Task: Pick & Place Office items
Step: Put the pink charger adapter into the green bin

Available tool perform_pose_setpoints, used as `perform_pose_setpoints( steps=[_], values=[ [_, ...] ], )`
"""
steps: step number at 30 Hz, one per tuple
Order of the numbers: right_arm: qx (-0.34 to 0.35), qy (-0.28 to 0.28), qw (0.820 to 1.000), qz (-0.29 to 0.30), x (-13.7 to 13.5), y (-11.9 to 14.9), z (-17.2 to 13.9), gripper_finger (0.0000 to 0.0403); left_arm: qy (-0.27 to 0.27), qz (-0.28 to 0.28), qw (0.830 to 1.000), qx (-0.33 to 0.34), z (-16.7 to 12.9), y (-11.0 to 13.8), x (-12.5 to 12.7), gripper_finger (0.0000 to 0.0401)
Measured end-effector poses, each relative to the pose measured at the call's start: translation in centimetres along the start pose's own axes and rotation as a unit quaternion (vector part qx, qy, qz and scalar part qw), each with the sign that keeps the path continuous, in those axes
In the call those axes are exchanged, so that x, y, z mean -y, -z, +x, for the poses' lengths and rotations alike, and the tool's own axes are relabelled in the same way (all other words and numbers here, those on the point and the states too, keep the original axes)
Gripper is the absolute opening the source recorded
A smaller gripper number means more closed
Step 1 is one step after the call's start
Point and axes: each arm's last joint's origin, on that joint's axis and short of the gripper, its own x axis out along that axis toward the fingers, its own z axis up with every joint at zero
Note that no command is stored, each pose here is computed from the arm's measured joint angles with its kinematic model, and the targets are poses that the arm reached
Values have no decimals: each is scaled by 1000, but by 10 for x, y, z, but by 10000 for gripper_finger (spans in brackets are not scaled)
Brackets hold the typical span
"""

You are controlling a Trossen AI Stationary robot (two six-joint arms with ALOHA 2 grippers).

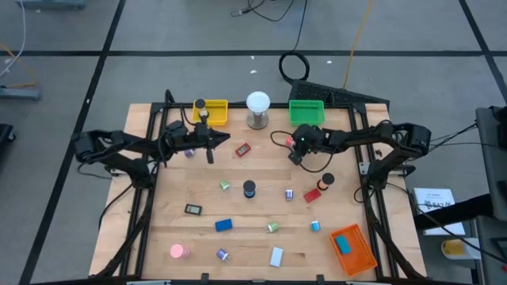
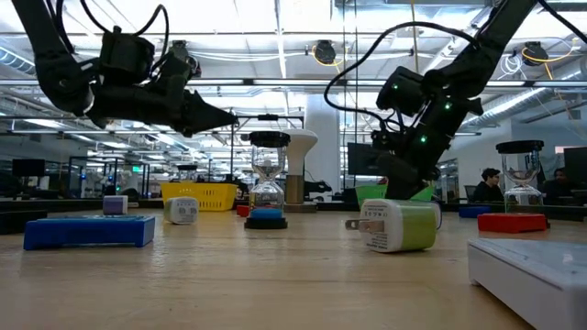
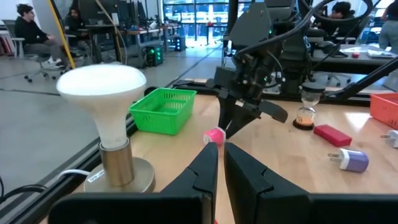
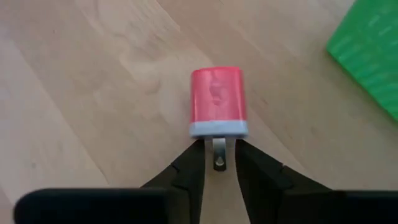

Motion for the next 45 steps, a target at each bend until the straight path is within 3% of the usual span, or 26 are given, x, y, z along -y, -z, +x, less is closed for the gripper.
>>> perform_pose_setpoints(
  steps=[10, 17, 21, 26, 30, 39, 43, 45],
  values=[
    [5, 11, 1000, -6, 1, -1, 0, 16, 1, 2, 1000, -1, 0, 0, 0, 30],
    [5, 4, 1000, 10, -1, -6, -4, 14, -3, 20, 1000, 14, 0, -3, -2, 30],
    [-31, -13, 999, 13, -7, -23, -18, 13, -13, 19, 1000, 19, -2, -3, -6, 30],
    [-143, -41, 989, 23, -15, -54, -47, 13, 0, 5, 1000, -3, -2, 1, -5, 30],
    [-265, -48, 962, 52, -20, -70, -57, 14, 8, 2, 1000, -10, -1, 2, -2, 30],
    [-503, -16, 863, 44, -31, -62, -24, 14, 23, 2, 1000, -9, 1, 2, 4, 30],
    [-535, -20, 844, 38, -32, -55, -13, 14, 24, 2, 1000, -10, 1, 2, 5, 30],
    [-535, -24, 844, 37, -32, -55, -12, 15, 24, 2, 1000, -11, 1, 2, 5, 30]
  ],
)
